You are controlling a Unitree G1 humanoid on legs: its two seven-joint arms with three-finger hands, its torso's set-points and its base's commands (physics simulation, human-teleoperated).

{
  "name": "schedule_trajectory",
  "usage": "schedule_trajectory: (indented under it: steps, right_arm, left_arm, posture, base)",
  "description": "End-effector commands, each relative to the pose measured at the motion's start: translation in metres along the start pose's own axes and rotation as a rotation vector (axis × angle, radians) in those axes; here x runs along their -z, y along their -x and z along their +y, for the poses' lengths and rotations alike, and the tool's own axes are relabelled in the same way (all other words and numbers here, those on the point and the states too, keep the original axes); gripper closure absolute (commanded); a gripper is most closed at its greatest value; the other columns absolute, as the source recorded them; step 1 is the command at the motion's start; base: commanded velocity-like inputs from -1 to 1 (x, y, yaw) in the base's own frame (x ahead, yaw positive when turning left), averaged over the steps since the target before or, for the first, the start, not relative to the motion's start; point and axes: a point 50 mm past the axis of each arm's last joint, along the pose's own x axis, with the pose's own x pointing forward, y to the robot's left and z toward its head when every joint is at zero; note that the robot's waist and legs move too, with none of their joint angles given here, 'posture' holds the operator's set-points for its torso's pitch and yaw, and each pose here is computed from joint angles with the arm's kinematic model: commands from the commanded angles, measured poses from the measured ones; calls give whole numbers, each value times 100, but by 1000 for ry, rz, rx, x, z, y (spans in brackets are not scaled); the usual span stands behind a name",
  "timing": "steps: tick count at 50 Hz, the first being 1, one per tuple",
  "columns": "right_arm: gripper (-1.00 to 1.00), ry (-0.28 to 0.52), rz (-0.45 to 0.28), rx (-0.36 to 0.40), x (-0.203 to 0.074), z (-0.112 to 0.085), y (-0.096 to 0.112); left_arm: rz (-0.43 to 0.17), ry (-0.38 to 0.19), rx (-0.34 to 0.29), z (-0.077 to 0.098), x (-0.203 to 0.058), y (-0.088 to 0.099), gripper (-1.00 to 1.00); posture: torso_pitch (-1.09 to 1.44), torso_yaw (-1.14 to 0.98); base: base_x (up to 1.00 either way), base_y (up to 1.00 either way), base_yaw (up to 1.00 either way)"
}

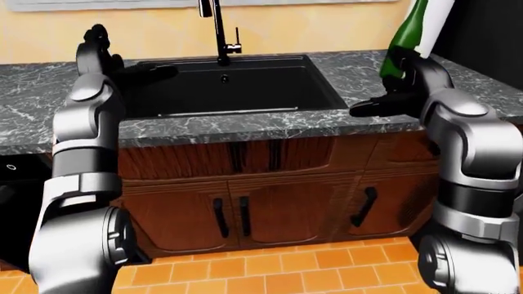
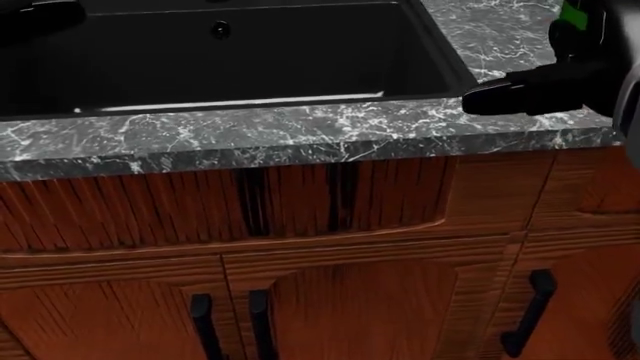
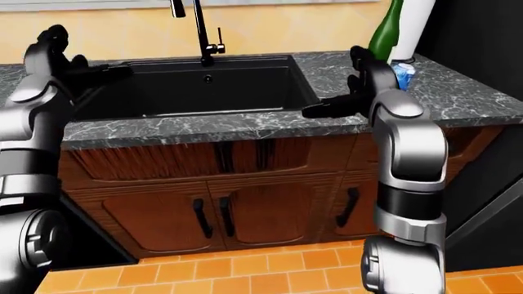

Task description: Turn the sink spout to the right.

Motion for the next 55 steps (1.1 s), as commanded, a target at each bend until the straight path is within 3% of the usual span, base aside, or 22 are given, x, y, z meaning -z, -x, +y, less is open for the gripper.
schedule_trajectory:
  steps: [1, 55]
  right_arm:
    - [-100, 16, -81, 1, -20, 0, 4]
    - [-100, 23, -90, 13, -28, 0, 5]
  left_arm:
    - [-78, 9, -7, 2, -22, 1, -100]
    - [-57, 62, -80, 34, -21, -5, -100]
  posture:
    - [0, 0]
    - [0, 0]
  base:
    - [16, 0, 0]
    - [20, 0, 0]
